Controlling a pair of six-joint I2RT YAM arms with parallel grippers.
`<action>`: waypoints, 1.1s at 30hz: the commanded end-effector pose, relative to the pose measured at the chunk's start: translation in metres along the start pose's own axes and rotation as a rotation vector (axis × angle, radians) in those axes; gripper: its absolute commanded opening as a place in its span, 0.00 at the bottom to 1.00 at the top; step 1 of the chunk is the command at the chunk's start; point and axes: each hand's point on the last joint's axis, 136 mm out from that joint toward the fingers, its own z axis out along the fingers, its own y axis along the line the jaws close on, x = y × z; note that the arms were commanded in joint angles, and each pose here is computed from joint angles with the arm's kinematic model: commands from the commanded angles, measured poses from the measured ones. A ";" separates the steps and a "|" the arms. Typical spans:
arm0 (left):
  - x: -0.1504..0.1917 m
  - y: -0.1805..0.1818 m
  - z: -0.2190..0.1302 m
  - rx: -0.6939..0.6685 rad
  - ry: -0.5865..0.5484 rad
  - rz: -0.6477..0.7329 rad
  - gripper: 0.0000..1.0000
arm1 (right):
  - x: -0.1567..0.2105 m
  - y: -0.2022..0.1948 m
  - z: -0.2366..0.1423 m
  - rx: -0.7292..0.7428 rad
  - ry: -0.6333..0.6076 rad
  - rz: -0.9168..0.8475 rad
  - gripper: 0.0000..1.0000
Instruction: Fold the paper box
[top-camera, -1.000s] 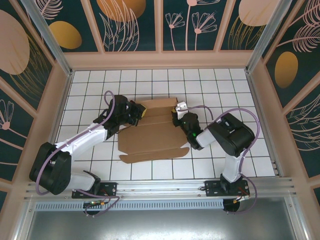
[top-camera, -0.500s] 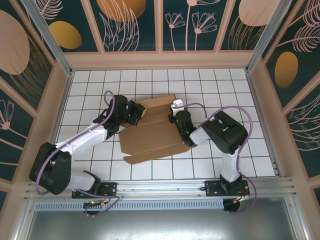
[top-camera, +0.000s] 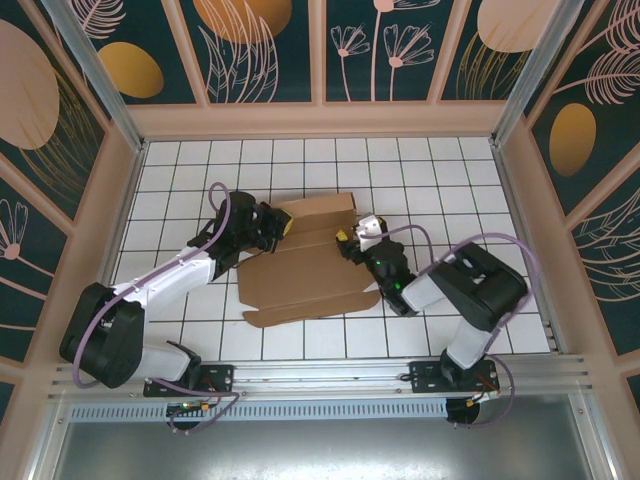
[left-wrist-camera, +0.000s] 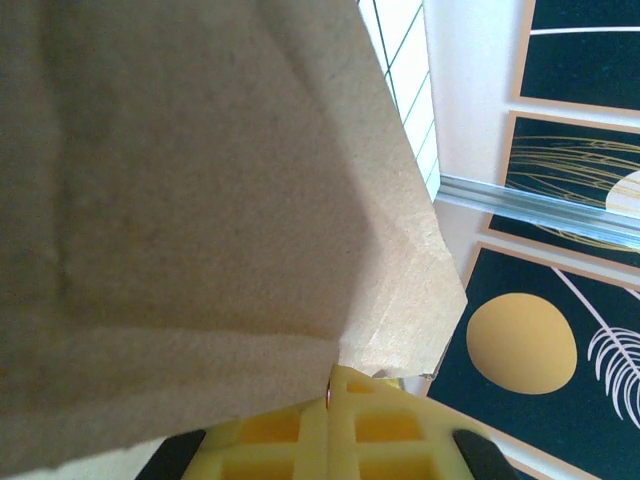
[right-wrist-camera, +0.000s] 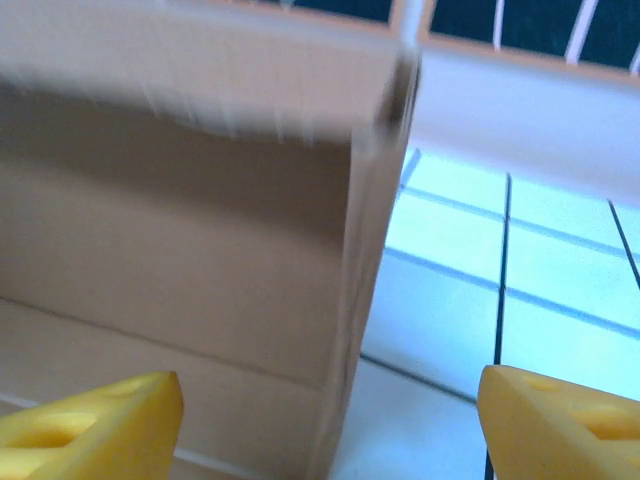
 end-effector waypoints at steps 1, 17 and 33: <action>-0.001 0.022 0.006 -0.066 -0.006 0.011 0.00 | -0.048 0.006 -0.020 -0.154 -0.155 0.096 0.79; -0.001 0.005 0.009 -0.058 0.005 0.061 0.00 | -0.091 -0.045 0.029 -0.200 0.184 0.605 0.58; 0.003 -0.009 0.011 -0.003 0.030 0.087 0.31 | -0.037 -0.021 0.043 -0.209 0.367 0.662 0.53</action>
